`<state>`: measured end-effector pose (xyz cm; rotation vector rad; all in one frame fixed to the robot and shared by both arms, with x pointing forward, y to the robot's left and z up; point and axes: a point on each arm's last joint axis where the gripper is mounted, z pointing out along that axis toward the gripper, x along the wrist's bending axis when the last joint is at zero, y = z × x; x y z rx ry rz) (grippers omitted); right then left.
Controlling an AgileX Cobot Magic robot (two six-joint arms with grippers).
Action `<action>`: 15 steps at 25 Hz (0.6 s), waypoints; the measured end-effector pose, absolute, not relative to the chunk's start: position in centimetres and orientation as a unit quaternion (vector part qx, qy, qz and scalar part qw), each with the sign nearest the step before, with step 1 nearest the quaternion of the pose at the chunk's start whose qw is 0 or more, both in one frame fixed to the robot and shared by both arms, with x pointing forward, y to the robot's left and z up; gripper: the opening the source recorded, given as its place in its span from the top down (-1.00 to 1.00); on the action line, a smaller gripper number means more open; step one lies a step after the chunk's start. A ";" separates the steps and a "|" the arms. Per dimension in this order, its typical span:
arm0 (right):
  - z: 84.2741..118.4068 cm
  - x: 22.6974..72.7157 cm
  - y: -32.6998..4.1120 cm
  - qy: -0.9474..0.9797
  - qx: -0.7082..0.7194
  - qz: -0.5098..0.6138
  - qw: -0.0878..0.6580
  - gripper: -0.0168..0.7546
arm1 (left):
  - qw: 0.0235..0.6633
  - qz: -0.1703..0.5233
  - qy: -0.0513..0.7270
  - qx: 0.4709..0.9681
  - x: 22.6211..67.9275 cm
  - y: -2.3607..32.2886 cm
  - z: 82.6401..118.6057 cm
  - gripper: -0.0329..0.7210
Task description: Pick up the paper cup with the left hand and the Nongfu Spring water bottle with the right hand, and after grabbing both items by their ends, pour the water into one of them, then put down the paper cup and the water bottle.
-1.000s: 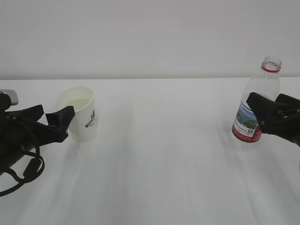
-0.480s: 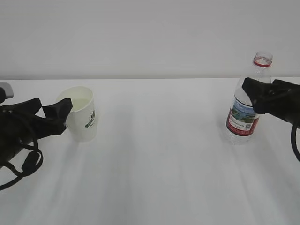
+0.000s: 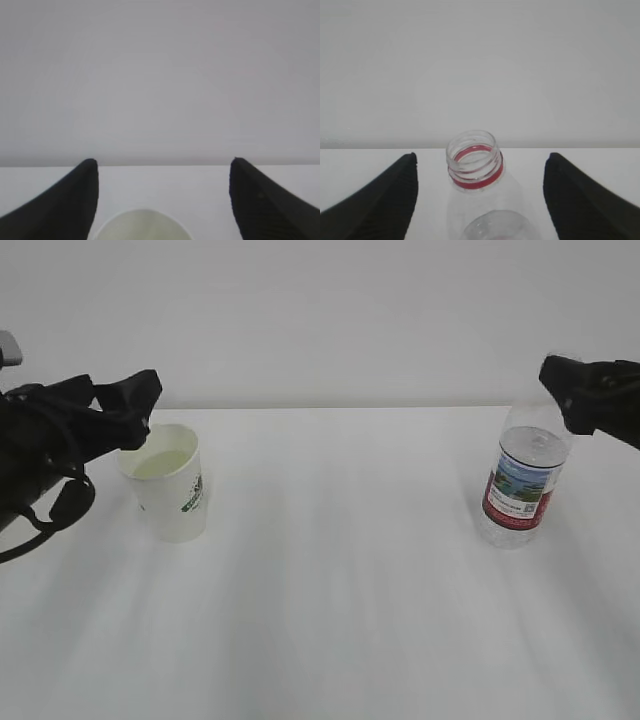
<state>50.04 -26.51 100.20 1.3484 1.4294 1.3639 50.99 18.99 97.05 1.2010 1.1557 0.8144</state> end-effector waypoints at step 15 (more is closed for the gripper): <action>104.6 45.7 -27.4 0.558 0.537 0.501 0.386 -0.57 | 0.591 0.325 0.502 0.542 48.1 19.9 102.0 -0.65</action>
